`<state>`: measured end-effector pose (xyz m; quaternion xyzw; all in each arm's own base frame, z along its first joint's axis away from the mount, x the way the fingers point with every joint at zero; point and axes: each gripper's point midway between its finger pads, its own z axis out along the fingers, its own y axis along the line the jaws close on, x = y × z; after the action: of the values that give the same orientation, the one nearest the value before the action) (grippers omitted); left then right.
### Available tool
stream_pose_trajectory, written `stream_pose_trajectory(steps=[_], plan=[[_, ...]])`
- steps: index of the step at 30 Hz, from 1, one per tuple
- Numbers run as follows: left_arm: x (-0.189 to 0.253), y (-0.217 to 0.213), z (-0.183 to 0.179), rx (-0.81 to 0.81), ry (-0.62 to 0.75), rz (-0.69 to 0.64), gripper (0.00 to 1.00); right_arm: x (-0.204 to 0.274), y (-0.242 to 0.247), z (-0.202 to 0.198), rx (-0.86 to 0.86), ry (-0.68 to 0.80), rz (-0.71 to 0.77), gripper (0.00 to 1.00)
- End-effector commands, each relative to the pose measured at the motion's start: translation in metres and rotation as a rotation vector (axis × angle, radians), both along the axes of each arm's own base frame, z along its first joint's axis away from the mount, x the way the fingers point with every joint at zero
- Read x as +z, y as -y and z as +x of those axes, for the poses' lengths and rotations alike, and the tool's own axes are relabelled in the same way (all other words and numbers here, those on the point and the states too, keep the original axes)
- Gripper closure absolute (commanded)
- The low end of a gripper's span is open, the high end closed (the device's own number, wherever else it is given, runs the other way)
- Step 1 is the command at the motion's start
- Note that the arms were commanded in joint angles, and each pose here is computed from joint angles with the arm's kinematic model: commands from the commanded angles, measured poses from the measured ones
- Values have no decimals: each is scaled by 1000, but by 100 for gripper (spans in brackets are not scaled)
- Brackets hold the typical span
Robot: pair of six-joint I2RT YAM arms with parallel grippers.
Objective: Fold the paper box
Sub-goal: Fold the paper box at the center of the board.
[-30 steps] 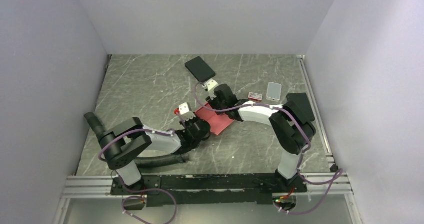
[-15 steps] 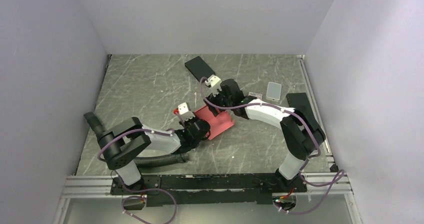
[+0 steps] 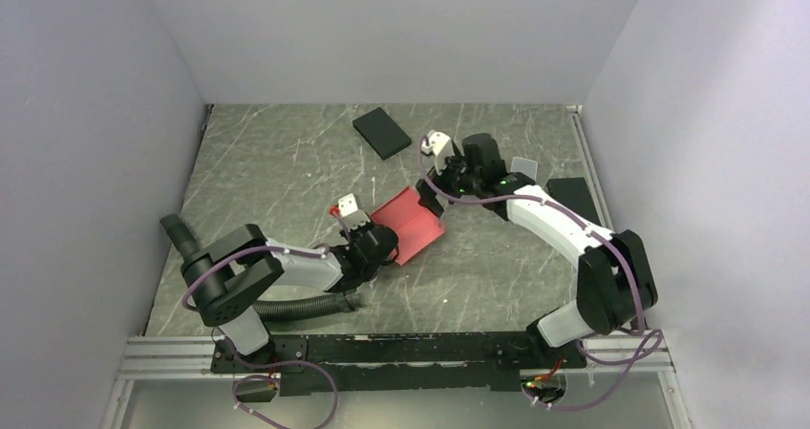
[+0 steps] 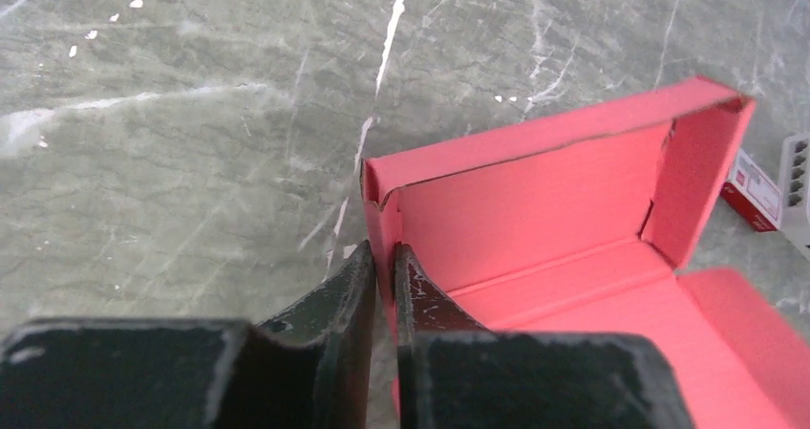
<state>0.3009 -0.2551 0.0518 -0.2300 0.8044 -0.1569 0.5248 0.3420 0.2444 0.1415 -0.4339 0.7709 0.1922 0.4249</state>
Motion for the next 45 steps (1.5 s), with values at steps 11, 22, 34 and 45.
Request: stream_pose_trajectory(steps=[11,22,34,45], plan=[[3,-15,-7,-8,-43,4,58,39,4,-4,59,41,113,0],[-1,-16,-3,-3,-86,-77,52,33,2,-4,63,7,127,0],[-32,-12,6,36,-277,-181,59,40,10,-2,47,11,149,0],[-60,-5,7,41,-479,-186,94,44,14,-1,43,18,160,0]])
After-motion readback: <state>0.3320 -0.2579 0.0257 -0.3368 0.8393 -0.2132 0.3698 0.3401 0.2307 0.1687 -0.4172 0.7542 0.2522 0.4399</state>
